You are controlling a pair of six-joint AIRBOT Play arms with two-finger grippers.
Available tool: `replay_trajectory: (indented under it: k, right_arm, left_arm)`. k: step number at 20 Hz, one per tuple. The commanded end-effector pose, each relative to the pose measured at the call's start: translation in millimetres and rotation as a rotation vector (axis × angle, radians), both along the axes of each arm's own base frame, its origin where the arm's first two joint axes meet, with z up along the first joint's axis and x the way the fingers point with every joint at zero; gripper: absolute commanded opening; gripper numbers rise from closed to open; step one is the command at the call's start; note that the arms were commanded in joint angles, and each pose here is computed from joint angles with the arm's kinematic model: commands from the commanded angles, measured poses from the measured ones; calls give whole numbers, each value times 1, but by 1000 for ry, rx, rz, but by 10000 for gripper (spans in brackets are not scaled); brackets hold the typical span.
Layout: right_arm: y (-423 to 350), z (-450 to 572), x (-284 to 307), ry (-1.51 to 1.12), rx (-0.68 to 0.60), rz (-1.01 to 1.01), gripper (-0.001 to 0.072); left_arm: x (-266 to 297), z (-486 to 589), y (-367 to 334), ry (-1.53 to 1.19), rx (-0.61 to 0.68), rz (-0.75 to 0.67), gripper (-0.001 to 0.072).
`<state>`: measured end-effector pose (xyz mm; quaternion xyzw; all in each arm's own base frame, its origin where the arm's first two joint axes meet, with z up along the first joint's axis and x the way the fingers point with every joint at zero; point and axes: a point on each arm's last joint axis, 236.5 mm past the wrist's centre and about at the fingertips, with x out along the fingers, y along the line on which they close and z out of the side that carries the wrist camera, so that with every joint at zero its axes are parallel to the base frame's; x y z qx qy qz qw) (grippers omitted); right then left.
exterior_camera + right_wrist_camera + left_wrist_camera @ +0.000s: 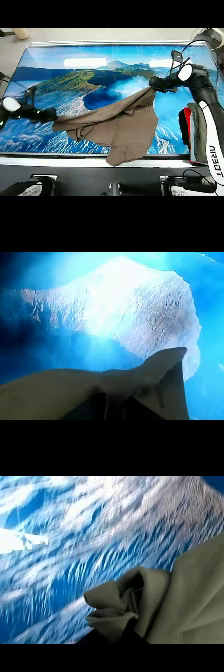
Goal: Fold the shirts.
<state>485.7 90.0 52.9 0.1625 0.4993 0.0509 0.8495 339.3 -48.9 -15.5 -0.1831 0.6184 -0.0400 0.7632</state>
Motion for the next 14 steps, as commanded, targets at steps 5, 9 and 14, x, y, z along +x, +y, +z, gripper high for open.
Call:
replay_trajectory:
  k: [5,9,14]
  right_arm:
    - [-60,-15,-60,235,-249,106,568]
    - [-93,-65,-144,527,-155,37,480]
    - [-55,-99,-202,607,-6,100,614]
  left_arm:
    - [24,14,33,98,97,-122,720]
    - [-37,-11,-10,143,-26,-126,720]
    - [-66,-60,-81,124,-142,-139,718]
